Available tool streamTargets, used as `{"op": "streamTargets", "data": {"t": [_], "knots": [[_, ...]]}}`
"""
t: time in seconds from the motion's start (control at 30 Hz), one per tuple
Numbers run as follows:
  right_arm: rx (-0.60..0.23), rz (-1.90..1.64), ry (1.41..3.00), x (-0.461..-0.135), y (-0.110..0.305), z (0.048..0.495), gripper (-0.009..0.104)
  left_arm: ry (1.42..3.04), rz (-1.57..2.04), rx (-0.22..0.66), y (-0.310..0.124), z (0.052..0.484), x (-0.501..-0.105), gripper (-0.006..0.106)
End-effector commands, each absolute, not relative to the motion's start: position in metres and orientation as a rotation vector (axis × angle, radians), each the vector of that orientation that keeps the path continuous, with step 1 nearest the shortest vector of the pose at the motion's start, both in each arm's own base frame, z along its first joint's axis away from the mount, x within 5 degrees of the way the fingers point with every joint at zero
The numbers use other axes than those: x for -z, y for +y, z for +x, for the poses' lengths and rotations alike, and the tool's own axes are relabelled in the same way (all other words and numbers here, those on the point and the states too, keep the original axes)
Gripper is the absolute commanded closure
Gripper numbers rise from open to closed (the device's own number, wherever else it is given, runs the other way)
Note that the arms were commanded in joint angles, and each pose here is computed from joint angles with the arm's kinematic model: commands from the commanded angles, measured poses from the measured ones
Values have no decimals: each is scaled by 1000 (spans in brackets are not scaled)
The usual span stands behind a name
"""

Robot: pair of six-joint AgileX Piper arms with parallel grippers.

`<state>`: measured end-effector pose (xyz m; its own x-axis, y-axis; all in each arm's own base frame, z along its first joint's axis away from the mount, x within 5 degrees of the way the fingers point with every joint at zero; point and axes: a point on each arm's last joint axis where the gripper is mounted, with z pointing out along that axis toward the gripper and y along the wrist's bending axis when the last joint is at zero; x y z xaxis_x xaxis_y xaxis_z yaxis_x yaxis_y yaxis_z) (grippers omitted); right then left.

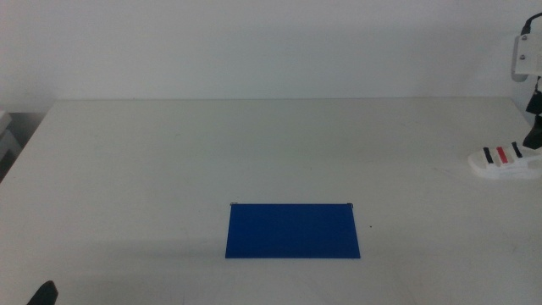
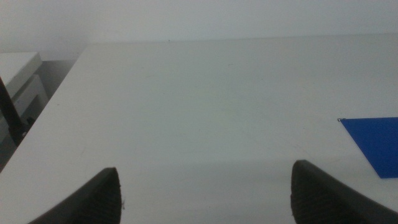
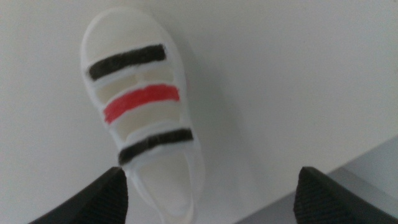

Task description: Use one arm to grab the shoe from the table and place it on the mat.

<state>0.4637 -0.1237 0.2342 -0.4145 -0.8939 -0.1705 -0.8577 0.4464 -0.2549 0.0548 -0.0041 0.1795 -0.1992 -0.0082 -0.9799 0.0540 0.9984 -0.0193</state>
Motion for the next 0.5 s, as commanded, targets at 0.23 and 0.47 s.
{"op": "streamTargets", "data": {"t": [0.23,0.47], "knots": [[189,-1489,2384,-255,-119,462,4,1684,22,66,-4,55,-185,7],[191,-1520,2371,-250,-112,465,10,1684,22,66,-4,55,-185,7]]}}
